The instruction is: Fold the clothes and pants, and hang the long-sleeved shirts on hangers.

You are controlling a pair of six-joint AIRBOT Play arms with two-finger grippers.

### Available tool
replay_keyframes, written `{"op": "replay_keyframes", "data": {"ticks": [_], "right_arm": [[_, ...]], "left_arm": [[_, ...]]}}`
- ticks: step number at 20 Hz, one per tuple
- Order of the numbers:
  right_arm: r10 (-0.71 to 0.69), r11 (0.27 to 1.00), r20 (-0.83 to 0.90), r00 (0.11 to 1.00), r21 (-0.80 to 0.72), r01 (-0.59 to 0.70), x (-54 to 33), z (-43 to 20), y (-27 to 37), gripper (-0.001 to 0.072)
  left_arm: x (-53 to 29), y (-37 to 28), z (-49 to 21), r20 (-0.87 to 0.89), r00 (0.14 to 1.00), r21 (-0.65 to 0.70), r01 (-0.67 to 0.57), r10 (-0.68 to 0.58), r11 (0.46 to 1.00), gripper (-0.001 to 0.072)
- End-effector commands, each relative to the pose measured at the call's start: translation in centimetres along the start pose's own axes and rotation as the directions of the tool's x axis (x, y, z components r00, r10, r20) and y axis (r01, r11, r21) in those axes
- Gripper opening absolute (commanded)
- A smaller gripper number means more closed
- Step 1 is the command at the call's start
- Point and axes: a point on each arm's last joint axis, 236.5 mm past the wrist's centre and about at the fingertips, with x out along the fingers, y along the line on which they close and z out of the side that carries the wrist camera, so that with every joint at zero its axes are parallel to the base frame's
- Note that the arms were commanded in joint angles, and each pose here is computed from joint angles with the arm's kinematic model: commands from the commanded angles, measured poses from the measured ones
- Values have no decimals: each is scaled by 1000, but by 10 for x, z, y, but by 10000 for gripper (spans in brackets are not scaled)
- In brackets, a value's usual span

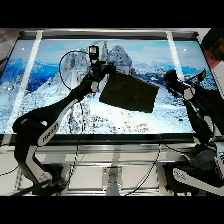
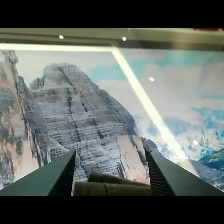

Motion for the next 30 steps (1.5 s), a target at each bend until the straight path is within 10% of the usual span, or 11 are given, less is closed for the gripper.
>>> {"op": "replay_keyframes", "data": {"ticks": [1,4,6,8,12,17,18,20,21,30], "right_arm": [[41,999,54,998,-15,-40,1,13,9,473],[27,998,30,999,-60,-25,-1,12,11,440],[-28,995,-37,999,-97,24,-6,8,7,28],[-88,976,-98,991,-208,66,-13,8,-2,28],[-73,899,-336,939,-429,-84,-30,-20,-14,24],[301,865,-763,572,-34,-501,-77,-77,-5,34],[281,881,-777,563,-24,-473,-71,-79,-20,115],[195,933,-782,592,-38,-358,-53,-83,-49,661],[155,952,-781,605,-45,-302,-47,-85,-58,681],[-51,982,-842,536,-140,-127,-43,-119,-98,699]], "left_arm": [[-1,7,19,59,998,-1,-13,13,1000,492],[-17,1,63,124,992,-4,-1,2,1000,468],[-37,-8,109,188,982,-8,15,-14,1000,204],[-64,-17,149,205,978,-8,39,-36,999,26],[-121,-21,164,-10,997,8,78,-78,997,25],[-192,-23,161,-220,970,18,107,-101,994,26],[-200,-25,167,-213,971,21,112,-105,994,42],[-208,-29,177,-190,975,23,118,-112,993,332],[-211,-29,179,-186,976,24,119,-113,993,441],[-212,-37,180,-183,972,-22,145,-146,989,444]]}}
